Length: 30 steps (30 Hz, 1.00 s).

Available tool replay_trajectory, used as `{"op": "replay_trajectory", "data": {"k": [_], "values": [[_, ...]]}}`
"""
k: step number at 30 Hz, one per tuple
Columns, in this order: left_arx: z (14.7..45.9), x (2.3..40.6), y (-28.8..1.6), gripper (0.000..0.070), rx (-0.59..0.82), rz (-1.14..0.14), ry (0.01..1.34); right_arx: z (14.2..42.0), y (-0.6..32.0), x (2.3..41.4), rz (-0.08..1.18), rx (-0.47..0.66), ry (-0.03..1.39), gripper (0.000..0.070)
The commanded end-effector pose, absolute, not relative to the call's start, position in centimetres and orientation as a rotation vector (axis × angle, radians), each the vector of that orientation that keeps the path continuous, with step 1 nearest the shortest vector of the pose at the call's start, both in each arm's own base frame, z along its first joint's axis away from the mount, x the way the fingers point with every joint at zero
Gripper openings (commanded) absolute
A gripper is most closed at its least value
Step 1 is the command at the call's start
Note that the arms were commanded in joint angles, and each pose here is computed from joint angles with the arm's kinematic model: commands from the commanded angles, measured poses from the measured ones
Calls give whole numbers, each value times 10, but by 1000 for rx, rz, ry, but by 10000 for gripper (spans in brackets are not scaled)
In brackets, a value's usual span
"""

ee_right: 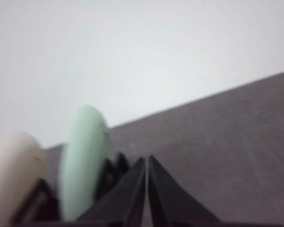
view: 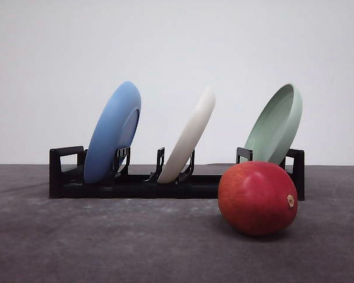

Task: Place pomegranate in white plate

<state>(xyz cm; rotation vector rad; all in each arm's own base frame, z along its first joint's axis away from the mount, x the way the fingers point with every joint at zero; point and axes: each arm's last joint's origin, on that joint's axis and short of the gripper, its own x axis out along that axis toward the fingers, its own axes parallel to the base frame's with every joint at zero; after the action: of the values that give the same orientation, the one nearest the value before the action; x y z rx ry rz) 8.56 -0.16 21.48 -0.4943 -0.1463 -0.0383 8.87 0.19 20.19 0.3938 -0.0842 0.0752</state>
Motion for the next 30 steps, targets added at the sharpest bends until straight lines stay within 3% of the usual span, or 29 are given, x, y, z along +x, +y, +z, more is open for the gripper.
{"op": "replay_trajectory", "data": {"k": [1, 11, 19, 30], "values": [[229, 81, -2, 3, -501, -47, -145, 216, 3, 84, 109, 432, -106, 4], [277, 73, -8, 3, -401, -204, 163, 260, 8, 76, 245, 373, 129, 4], [297, 92, -12, 3, -242, -303, 408, 263, 11, 94, 360, 230, 349, 4], [309, 113, -37, 3, 14, -453, 488, 255, 27, 102, 500, 91, 432, 5]]}}
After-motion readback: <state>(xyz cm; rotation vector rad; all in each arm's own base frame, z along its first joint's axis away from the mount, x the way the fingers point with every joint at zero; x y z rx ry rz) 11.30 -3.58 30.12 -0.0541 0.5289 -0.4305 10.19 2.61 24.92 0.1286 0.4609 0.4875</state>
